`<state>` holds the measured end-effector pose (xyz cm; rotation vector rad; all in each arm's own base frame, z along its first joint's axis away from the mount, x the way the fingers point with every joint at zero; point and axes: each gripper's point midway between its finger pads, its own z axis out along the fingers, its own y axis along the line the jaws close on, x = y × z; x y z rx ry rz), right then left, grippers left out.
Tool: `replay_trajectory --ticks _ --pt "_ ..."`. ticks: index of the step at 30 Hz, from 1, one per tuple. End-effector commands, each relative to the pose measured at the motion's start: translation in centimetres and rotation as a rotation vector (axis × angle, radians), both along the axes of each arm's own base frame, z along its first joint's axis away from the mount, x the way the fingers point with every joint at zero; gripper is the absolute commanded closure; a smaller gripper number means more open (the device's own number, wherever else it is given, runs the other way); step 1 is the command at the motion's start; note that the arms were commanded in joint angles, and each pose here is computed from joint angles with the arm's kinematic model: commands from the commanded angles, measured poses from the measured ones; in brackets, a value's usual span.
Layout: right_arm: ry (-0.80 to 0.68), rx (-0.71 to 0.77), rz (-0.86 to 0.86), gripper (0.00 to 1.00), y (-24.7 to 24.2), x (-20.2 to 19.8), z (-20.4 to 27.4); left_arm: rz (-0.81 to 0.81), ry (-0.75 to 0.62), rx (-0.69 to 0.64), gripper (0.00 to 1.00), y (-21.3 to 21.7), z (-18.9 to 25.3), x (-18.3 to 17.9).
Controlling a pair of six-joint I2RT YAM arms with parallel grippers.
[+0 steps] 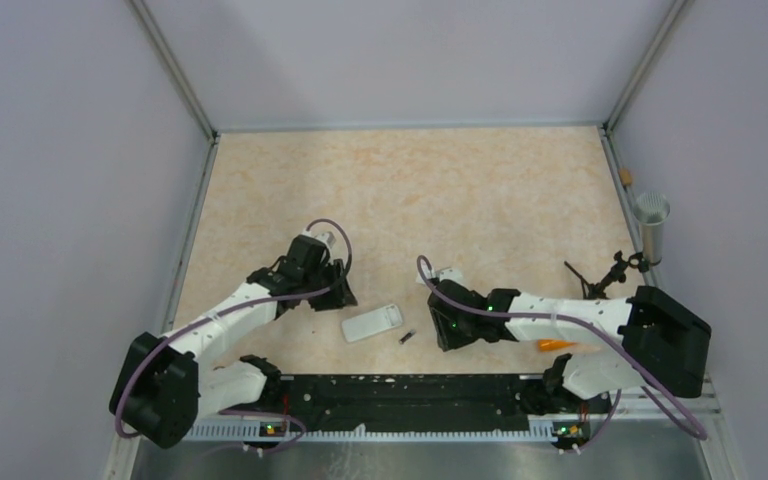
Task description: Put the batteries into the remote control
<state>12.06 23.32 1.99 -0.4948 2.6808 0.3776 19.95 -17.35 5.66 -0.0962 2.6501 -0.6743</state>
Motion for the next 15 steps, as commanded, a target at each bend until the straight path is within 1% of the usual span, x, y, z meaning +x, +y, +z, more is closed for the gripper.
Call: replay_trajectory --ticks 1,3,8,15 --pt "-0.025 0.003 -0.020 0.67 0.9 0.4 0.9 -0.021 -0.022 0.006 0.62 -0.1 -0.5 0.2" --pt "-0.025 -0.002 -0.021 0.68 0.9 0.4 0.8 -0.021 -0.008 0.022 0.68 0.1 -1.0 0.0" --pt "-0.029 -0.024 -0.025 0.73 0.5 0.3 0.8 -0.051 0.040 0.068 0.77 0.0 -2.6 -0.9" --pt "-0.033 -0.071 -0.018 0.78 0.0 0.2 0.7 -0.085 0.084 0.132 0.86 -0.4 -4.4 -2.2"
